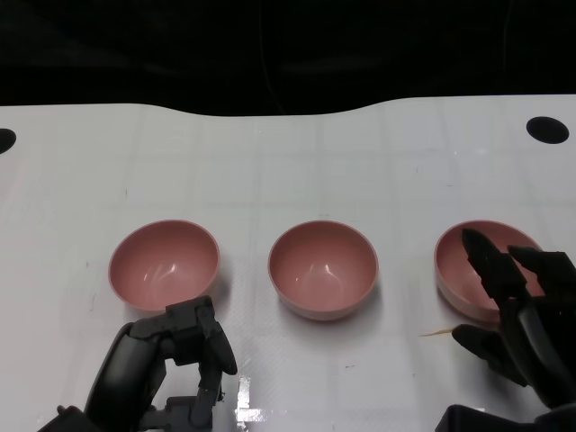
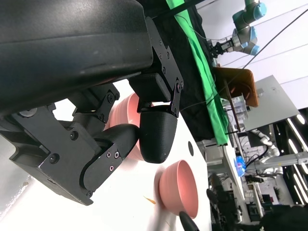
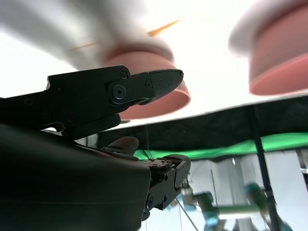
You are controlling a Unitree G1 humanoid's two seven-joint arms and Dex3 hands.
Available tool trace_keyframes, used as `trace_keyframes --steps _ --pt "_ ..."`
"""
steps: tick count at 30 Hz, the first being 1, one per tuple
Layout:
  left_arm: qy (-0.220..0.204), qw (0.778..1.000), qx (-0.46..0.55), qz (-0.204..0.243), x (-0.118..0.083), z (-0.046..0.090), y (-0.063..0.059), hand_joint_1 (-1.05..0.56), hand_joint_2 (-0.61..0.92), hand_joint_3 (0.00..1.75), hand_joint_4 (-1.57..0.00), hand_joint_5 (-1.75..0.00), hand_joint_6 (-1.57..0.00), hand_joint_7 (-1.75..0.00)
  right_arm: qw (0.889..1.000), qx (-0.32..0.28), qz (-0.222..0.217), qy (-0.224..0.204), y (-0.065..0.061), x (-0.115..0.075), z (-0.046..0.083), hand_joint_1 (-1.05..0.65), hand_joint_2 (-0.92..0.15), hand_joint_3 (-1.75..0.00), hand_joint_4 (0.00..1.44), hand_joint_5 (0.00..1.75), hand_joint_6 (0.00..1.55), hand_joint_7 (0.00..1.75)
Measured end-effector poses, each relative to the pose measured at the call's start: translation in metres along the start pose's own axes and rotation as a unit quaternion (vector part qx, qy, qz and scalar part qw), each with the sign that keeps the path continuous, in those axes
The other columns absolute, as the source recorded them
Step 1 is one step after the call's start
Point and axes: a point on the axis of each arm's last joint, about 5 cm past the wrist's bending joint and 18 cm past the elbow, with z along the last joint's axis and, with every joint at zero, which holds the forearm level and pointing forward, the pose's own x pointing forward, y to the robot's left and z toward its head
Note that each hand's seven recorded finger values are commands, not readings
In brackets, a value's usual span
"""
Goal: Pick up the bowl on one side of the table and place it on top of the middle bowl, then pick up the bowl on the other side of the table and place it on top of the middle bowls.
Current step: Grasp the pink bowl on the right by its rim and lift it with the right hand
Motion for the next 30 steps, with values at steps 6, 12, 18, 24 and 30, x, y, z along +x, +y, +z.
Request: trace_keyframes --steps 6,12,18,24,30 --pt "0.000 1.000 0.001 0.000 -0.002 0.001 0.000 -0.18 0.36 1.43 -0.89 -1.75 -0.80 -1.57 0.999 -0.022 0.038 0.018 0.000 0.007 -0.001 -0.51 -0.86 0.00 0.18 0.55 0.44 0.06" --pt "-0.007 1.000 0.001 -0.002 -0.001 0.003 -0.001 -0.17 0.38 1.42 -0.88 -1.75 -0.79 -1.56 0.997 -0.029 0.068 0.032 0.000 0.013 -0.002 -0.37 -0.90 0.00 0.52 0.35 0.68 0.04" --pt "-0.008 1.000 0.001 -0.002 -0.001 0.004 -0.001 -0.17 0.39 1.41 -0.88 -1.75 -0.78 -1.56 0.996 0.006 0.077 0.037 0.000 0.016 -0.004 -0.14 -0.91 -0.07 0.90 0.94 1.16 0.08" --pt "-0.008 1.000 0.002 -0.002 -0.001 0.004 -0.001 -0.18 0.39 1.39 -0.89 -1.75 -0.78 -1.57 0.998 0.040 0.036 0.029 0.004 0.016 -0.009 -0.12 -0.46 -1.14 0.93 1.72 1.17 0.79" --pt "-0.008 1.000 0.002 -0.002 -0.001 0.004 -0.001 -0.18 0.40 1.38 -0.89 -1.75 -0.77 -1.56 0.998 0.056 -0.011 0.007 0.006 0.016 -0.011 -0.13 -0.37 -1.29 0.98 1.75 0.83 1.63"
